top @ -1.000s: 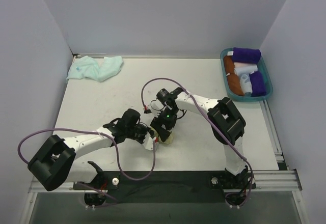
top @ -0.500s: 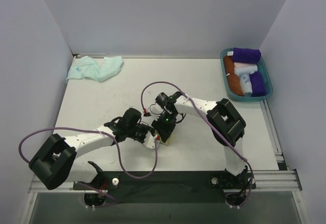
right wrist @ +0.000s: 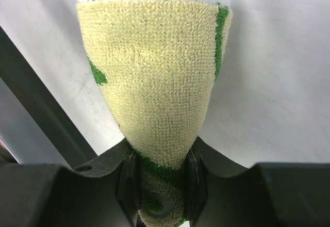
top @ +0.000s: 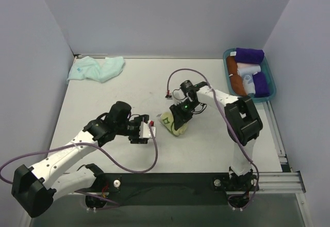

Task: Roll the towels
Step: Place the rolled towel into the container

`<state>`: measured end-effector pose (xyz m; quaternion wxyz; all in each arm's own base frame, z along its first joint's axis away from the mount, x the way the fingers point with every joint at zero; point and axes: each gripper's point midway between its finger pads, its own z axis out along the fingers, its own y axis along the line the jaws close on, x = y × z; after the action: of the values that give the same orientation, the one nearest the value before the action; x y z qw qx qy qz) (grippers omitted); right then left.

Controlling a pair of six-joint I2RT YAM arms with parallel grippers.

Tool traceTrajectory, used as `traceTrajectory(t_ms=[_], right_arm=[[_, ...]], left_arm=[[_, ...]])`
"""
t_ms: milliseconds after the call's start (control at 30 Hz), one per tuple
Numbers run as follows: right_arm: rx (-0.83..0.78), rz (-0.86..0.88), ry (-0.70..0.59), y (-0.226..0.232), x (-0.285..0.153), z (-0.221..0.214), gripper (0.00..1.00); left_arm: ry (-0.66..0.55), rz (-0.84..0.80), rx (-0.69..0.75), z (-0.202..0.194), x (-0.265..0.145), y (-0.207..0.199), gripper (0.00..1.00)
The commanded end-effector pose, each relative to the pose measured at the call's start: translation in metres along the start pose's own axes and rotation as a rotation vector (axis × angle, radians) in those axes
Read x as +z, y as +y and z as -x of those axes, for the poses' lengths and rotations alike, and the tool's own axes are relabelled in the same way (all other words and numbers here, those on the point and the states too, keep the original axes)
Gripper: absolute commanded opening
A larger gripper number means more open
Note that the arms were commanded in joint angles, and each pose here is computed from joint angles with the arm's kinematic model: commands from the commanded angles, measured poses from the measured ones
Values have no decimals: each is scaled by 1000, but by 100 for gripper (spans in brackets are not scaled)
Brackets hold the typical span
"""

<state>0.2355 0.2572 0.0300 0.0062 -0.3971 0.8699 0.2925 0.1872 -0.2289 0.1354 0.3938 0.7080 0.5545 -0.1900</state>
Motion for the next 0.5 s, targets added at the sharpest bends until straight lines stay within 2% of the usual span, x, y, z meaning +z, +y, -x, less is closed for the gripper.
traceTrajectory(t_ms=[0, 167, 267, 467], right_arm=[[116, 1, -188, 7, -68, 21, 0], [262, -37, -378, -14, -132, 30, 0], [333, -128, -499, -41, -179, 22, 0], [486, -459, -675, -118, -282, -29, 0]], left_arm=[[-20, -4, -249, 19, -21, -4, 69], [-66, 58, -511, 39, -35, 24, 72], [-105, 46, -652, 42, -39, 37, 72], [-136, 85, -777, 45, -47, 67, 72]])
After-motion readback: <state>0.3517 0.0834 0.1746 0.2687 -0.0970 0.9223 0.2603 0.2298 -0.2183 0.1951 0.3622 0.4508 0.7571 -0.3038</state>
